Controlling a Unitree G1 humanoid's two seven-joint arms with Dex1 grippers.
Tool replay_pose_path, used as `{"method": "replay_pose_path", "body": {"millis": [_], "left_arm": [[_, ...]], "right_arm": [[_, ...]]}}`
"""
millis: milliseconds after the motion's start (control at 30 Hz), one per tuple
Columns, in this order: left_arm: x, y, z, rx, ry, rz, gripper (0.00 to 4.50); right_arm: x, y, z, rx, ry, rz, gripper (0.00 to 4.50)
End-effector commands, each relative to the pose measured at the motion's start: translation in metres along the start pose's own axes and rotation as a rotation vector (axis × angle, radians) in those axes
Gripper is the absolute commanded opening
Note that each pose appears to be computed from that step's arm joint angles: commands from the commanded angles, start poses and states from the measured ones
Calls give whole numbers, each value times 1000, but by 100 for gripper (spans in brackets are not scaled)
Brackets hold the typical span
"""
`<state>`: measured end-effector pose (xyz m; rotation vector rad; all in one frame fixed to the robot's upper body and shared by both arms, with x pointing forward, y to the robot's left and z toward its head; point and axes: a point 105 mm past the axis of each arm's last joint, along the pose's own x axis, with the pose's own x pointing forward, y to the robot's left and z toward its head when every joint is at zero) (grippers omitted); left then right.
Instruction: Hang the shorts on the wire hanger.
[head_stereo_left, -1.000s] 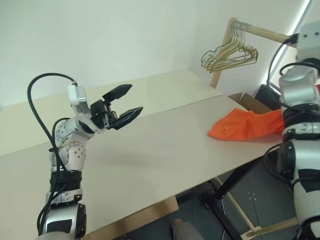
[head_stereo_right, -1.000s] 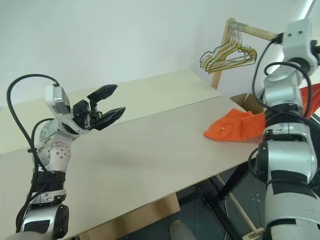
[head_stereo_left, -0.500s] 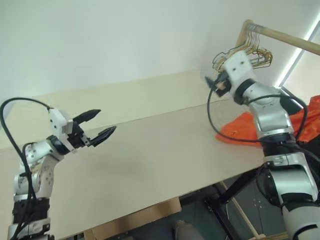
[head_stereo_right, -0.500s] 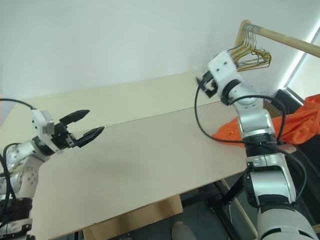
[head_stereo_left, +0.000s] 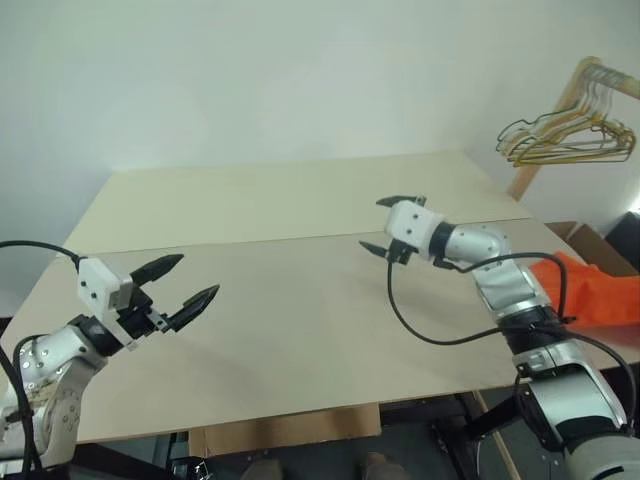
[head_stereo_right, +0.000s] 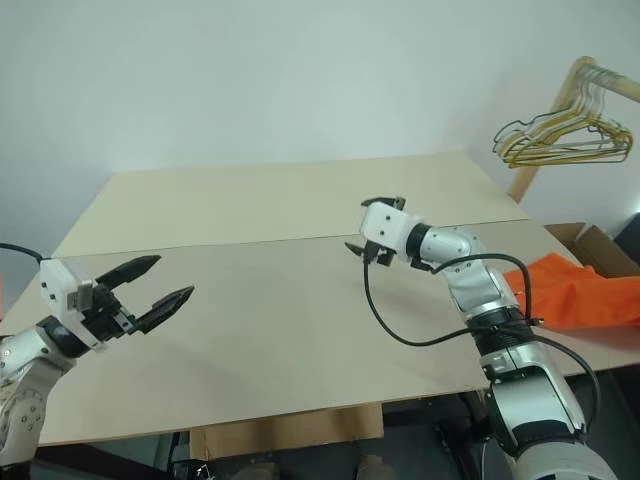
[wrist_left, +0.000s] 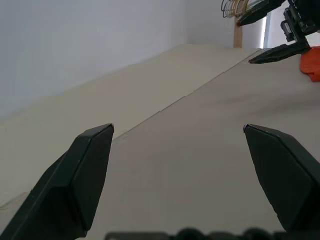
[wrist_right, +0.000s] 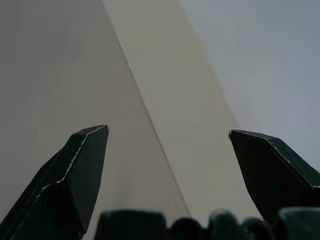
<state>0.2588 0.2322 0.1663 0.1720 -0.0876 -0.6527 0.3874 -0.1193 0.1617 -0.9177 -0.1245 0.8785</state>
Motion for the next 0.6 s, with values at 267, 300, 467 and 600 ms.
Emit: {"method": "replay_pose_path", "body": {"millis": [267,300,467,600], "left_arm": [[1,-2,13,63,-8,-31,450],[0,-2,12,61,-7,-32,450],[0,-2,11,67,5,-34,450],[-4,-7,6,56,33,-44,450]], "right_arm": [[-11,1,9,-106,-24,51,447],[-11,3,9,-109,-25,58,447],[-10,8,5,-117,-11,78,447],[-9,11,5,-124,-10,90,447]]}}
